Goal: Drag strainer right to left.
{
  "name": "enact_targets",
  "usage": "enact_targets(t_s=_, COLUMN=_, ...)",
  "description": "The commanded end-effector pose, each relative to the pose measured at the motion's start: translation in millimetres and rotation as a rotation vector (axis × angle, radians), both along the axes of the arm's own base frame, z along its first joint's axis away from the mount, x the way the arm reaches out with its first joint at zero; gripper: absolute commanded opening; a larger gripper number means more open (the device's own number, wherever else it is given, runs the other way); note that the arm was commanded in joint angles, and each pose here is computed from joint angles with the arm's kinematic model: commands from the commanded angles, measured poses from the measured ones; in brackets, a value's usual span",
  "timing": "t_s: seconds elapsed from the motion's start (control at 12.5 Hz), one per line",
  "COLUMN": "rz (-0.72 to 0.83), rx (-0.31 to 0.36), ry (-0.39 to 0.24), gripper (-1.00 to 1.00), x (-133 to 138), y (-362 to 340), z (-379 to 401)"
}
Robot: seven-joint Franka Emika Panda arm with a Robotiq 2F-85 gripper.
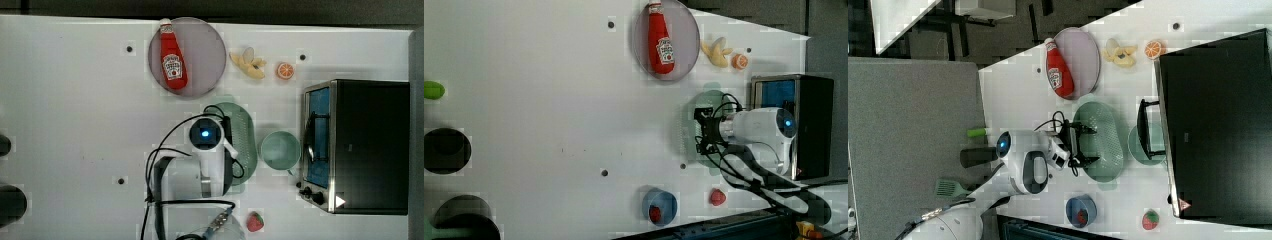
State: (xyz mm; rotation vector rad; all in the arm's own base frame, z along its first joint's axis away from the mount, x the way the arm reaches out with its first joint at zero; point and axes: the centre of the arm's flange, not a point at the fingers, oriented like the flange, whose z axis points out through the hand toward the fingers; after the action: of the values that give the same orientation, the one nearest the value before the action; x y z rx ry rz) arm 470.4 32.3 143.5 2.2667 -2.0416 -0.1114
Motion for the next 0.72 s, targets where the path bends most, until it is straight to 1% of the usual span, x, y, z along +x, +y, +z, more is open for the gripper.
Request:
enact_targets(t_s=0.08, rz=-0.01, rx=0.008, ry=-0.018, gripper=1.0, x=-2, y=39, z=10)
enact_targets(t_s=0.16, rz=-0.001, rx=0.011, ry=-0.019, gripper=1.0, x=-4, y=50, z=11)
enact_targets(t_s=0.32, rz=-0.043, rx=0.022, ry=-0.015, gripper=1.0, x=-7, y=73, z=11)
enact_targets(t_s=0.48, rz=-0.051, rx=0.032, ry=-0.012, gripper=1.0, x=-9, y=99, z=10)
enact_targets(t_s=0.72, rz=-0.072, rx=0.057, ry=-0.008, gripper=1.0, x=-8, y=137, z=8)
